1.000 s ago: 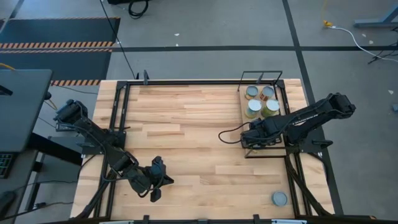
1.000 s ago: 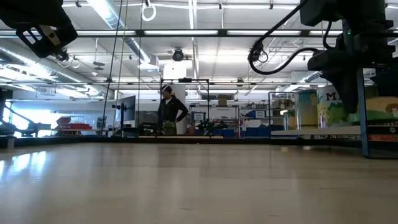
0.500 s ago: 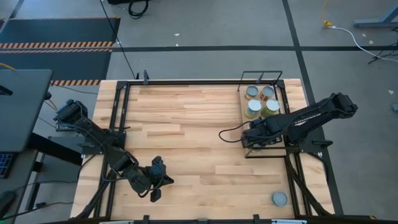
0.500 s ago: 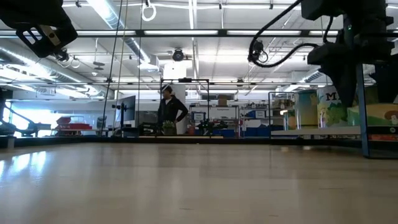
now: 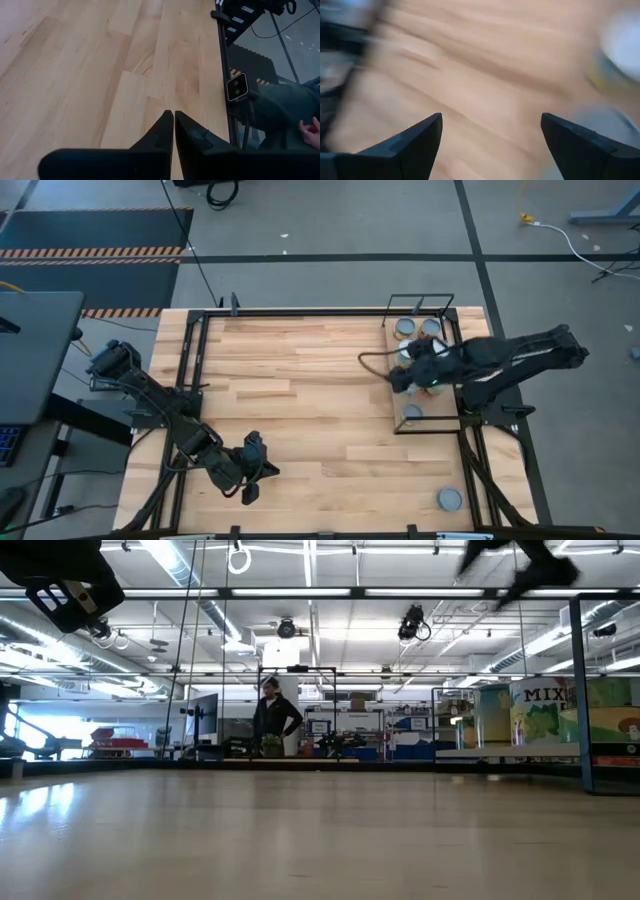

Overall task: Pick and place cans onto a shelf
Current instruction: Put the canned tuna fish on the shelf

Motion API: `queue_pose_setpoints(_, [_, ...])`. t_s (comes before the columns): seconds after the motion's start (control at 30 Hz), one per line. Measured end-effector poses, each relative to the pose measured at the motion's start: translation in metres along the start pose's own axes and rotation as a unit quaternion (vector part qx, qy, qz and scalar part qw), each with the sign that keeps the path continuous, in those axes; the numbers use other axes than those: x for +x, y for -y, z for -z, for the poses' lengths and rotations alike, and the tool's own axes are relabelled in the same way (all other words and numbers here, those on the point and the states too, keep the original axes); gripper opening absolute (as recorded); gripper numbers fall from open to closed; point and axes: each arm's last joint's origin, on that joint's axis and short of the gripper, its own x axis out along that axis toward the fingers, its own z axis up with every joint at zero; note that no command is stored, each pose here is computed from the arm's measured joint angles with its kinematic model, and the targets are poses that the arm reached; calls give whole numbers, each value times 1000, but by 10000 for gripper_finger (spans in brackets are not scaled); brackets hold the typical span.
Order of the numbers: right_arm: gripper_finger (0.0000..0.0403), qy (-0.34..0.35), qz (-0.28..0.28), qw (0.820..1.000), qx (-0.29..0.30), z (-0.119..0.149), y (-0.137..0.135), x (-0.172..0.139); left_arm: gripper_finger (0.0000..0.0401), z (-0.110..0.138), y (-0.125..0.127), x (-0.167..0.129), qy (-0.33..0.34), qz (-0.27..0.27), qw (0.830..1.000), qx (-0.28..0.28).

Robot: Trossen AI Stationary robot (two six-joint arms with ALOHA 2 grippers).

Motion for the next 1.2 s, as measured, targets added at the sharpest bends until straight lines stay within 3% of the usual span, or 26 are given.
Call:
queue_pose_setpoints(0.07, [346,38,-79,994,-64,-7,-17,-13,23,0,0,0,0,0,1000,0])
queue_pose_setpoints(0.17, [345,99,-201,959,-173,-3,-47,-29,23,0,0,0,0,0,1000,0])
queue_pose_setpoints(0.33, [343,120,-374,857,-333,45,-93,-46,23,0,0,0,0,0,1000,0])
queue_pose_setpoints(0.47, [342,89,-442,784,-427,99,-112,-48,23,0,0,0,0,0,1000,0])
queue_pose_setpoints(0.7, [342,4,-404,715,-571,178,-103,-33,23,0,0,0,0,0,1000,0])
queue_pose_setpoints(0.9, [342,-50,-340,611,-713,223,-79,-21,23,0,0,0,0,0,1000,0])
queue_pose_setpoints(0.97, [342,-85,-308,606,-728,233,-70,-15,23,0,0,0,0,0,1000,0])
queue_pose_setpoints(1.1, [346,-177,-257,623,-717,250,-55,-4,23,0,0,0,0,0,1000,0])
queue_pose_setpoints(1.2, [355,-233,-231,610,-722,264,-45,1,23,0,0,0,0,0,1000,0])
